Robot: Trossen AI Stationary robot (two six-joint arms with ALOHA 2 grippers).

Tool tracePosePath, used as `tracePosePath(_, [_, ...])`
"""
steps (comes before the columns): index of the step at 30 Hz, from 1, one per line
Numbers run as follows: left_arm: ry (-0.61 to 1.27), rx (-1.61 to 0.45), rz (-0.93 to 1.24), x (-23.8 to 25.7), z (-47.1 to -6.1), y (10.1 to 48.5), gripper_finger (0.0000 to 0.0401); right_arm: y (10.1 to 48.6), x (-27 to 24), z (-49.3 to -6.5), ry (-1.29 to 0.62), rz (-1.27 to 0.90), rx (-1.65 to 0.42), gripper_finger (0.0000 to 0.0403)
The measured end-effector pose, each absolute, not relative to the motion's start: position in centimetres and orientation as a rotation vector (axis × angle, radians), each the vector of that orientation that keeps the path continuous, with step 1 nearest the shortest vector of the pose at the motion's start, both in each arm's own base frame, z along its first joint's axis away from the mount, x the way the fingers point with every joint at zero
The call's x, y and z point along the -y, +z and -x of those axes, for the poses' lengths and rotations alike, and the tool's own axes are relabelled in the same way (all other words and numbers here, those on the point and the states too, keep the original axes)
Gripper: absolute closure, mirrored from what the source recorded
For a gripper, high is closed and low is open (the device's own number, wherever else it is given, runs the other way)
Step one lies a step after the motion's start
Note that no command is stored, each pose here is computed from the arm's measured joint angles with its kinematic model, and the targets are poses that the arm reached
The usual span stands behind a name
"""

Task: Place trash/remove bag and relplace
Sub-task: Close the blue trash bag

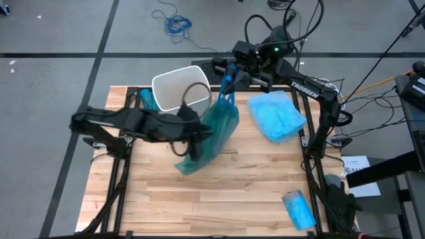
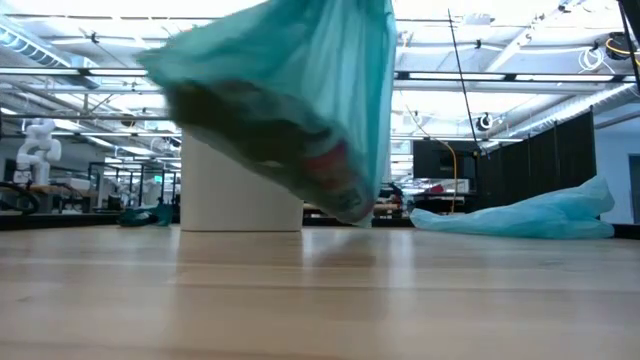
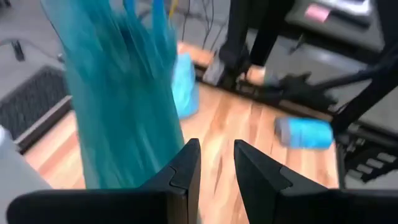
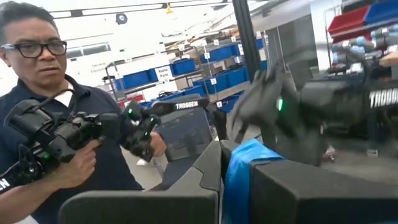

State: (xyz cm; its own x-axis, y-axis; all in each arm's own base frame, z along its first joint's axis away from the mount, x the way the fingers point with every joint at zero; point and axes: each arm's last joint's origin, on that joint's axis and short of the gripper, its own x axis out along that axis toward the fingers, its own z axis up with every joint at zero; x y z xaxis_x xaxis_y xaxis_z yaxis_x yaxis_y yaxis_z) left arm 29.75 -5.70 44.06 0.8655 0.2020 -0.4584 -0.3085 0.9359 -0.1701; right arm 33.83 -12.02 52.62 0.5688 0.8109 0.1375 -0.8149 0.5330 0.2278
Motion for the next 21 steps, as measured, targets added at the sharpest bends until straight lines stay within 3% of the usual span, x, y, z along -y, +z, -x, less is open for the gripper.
tracePosePath(12, [0.382,-0.264,0.179,7.2,-24.5,47.6,0.0307,51.2,12.3,-34.6,0.941,-0.308,-0.05,0.0403])
tracePosePath(21, [0.399,-0.183,0.138,7.5,-23.0,49.0,0.0307,51.0,12.4,-34.7,0.938,-0.299,-0.05,0.0403])
